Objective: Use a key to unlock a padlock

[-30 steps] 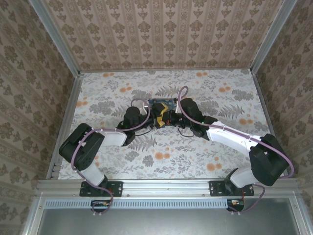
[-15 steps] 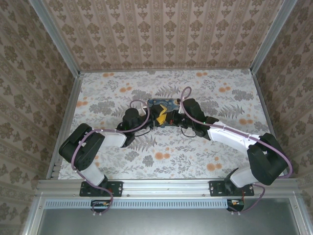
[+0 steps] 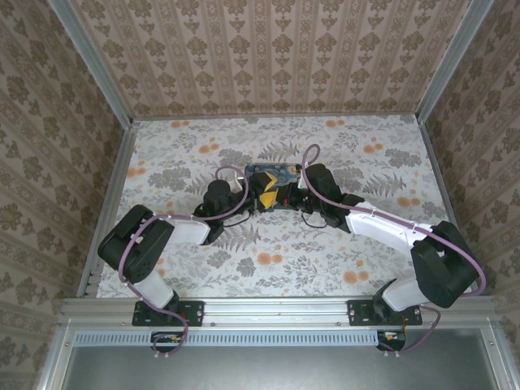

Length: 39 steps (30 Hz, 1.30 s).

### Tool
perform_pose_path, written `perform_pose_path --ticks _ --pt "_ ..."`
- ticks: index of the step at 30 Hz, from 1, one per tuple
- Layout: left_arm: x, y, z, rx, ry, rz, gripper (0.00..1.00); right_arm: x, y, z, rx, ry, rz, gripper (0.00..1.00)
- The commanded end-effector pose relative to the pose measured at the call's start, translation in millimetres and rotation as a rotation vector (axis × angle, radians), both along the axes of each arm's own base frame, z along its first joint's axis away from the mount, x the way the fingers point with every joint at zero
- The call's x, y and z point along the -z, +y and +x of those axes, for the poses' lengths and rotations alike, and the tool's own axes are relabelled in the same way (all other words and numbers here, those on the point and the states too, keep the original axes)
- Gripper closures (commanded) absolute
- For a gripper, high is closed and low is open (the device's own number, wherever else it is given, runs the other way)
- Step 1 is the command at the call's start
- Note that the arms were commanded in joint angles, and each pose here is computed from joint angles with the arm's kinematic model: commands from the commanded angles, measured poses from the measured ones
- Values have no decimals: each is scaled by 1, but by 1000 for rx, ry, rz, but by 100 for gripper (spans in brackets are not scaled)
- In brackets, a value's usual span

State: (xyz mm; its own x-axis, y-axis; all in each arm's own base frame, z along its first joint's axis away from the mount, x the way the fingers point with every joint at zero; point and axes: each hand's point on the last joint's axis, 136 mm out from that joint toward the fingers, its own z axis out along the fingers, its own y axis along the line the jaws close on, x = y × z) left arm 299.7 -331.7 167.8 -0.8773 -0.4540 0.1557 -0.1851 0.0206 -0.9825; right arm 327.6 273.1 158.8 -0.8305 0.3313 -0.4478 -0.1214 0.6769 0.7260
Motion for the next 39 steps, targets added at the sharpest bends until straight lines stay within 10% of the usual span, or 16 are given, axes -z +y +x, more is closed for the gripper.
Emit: perform_pose_path --ticks 1,17,39 --pt "14 3 -2 -5 -7 46 35 -29 4 2 -4 -49 62 100" --pt "1 -7 -5 23 -27 11 33 -37 22 5 -28 -62 93 100" --pt "-17 1 -5 5 -71 5 61 -8 4 4 7 -24 49 100"
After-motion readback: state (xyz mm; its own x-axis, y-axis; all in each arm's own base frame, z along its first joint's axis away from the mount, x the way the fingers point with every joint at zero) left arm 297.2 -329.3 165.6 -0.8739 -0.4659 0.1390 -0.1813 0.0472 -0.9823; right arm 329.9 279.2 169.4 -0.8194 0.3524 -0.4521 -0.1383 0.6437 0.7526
